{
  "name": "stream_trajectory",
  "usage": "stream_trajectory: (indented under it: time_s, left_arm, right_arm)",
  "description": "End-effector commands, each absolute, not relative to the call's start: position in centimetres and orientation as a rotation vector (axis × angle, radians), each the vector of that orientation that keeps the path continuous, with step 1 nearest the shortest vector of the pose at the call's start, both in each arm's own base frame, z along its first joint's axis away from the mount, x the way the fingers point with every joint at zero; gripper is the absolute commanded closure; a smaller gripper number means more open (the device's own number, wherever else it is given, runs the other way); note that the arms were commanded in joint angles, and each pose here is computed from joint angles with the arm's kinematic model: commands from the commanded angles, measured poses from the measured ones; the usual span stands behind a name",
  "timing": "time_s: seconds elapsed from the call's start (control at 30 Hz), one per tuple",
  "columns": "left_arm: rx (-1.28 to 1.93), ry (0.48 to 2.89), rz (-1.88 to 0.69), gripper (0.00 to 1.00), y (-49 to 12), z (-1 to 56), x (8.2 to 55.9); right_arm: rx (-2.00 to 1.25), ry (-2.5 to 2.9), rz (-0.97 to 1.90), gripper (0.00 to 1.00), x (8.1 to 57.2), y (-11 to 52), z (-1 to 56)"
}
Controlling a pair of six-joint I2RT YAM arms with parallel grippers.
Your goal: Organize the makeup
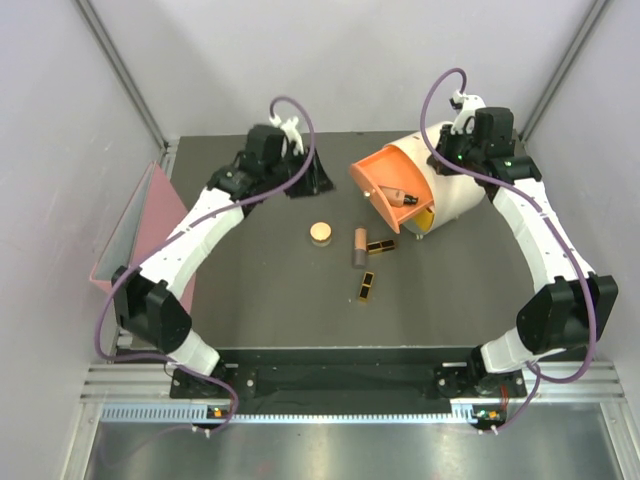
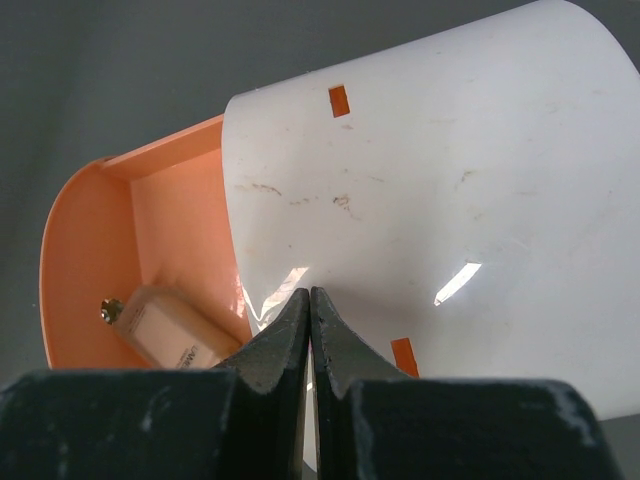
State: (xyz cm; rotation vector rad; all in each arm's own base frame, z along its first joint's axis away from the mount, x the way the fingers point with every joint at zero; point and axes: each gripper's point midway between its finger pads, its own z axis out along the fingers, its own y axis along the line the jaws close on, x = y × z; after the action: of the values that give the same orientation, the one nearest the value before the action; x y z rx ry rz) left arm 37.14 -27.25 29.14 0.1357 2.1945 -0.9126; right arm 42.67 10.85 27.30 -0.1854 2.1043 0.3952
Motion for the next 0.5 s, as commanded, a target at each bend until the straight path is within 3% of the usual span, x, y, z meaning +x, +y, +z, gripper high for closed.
stream_trajectory:
  time_s: [0.0,0.13,0.47]
  left_arm:
    - [0.152,2.332,-0.996,0.51,-27.6,23.6,33.6]
    - [0.235,2.425,-1.012,0.42,-28.3,19.3,31.3]
    - [0.238,2.580,-1.094,0.36,-32.3,12.2,29.5]
  right_arm:
    - [-0.174,2.319,0.374,0.98,40.6,10.0,21.8]
    - [-0.176,2.327,0.375,0.98,40.4,10.0,21.6]
    - [-0.169,2.339,0.382,0.97,40.0,10.1,21.1]
